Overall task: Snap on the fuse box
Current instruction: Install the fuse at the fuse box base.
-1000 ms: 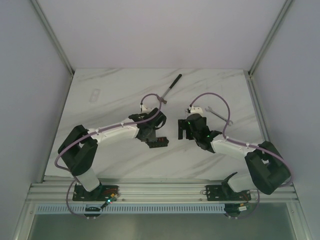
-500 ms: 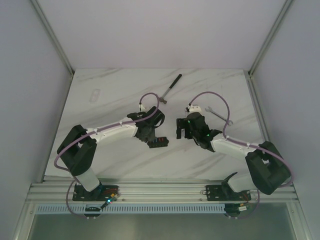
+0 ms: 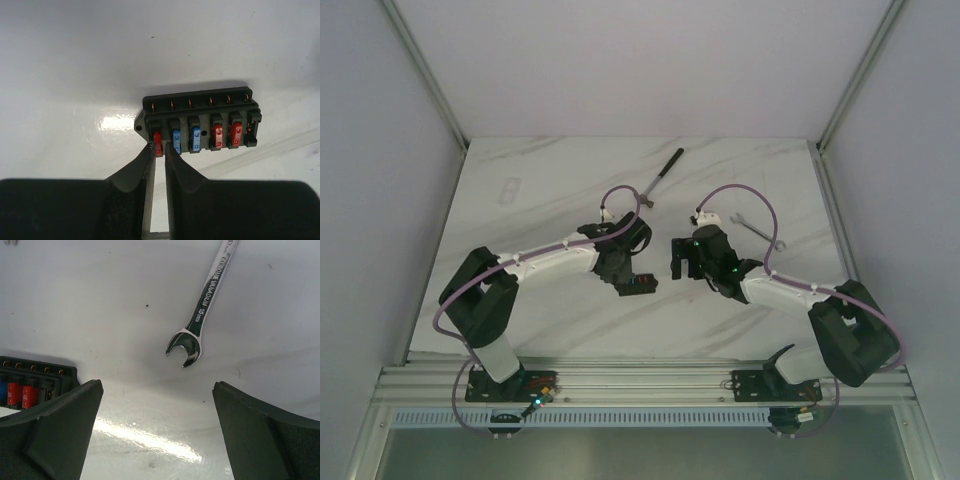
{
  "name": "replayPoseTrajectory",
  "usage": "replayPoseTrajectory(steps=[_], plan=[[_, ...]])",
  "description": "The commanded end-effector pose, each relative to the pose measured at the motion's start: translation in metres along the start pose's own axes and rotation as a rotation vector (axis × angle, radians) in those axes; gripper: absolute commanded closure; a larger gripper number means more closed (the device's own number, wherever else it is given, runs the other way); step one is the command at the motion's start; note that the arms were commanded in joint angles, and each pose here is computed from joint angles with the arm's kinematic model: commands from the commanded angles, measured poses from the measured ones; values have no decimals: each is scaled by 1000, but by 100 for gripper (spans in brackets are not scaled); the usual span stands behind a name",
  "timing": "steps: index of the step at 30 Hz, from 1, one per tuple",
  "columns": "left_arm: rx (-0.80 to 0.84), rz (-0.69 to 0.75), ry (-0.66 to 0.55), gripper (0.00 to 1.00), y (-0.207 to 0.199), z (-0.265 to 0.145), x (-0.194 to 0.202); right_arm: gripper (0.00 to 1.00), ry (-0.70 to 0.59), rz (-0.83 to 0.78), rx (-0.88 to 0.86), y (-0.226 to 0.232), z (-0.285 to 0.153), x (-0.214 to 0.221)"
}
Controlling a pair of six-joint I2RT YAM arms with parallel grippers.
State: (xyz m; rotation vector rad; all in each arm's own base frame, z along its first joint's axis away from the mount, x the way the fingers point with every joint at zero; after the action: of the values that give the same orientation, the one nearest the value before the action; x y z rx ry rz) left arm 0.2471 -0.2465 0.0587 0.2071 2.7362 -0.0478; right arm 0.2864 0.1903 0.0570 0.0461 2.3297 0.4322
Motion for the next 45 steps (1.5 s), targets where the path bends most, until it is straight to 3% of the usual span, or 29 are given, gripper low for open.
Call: replayPoseTrajectory(steps=[1,15,24,27,45], plan=[[-27,-6,14,77,2,-2,-3,0,-35,15,-28,10,2,-14],[-82,-5,41,78,11,5,-1,0,-33,14,-36,11,3,-12],[-88,-3,66,94,12,11,5,0,-34,14,-36,10,3,-11],[-97,-7,85,100,15,14,13,0,-31,14,-38,10,3,-11],[-217,2,260,100,53,57,92,0,-10,16,-49,14,7,-9]])
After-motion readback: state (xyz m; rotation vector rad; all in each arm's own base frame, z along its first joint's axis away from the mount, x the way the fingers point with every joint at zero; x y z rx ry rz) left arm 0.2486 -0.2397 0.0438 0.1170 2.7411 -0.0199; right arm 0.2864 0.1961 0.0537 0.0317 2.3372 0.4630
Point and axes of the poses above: each gripper's point midway between its finger pads, its own z axis out along the fingers, its own y axis along the line the jaws close on, x = y × z, the point moved 1 cm from there along -z, back along the fingers, and after that the axes turned 13 degrees about z, right-handed, at the moved point
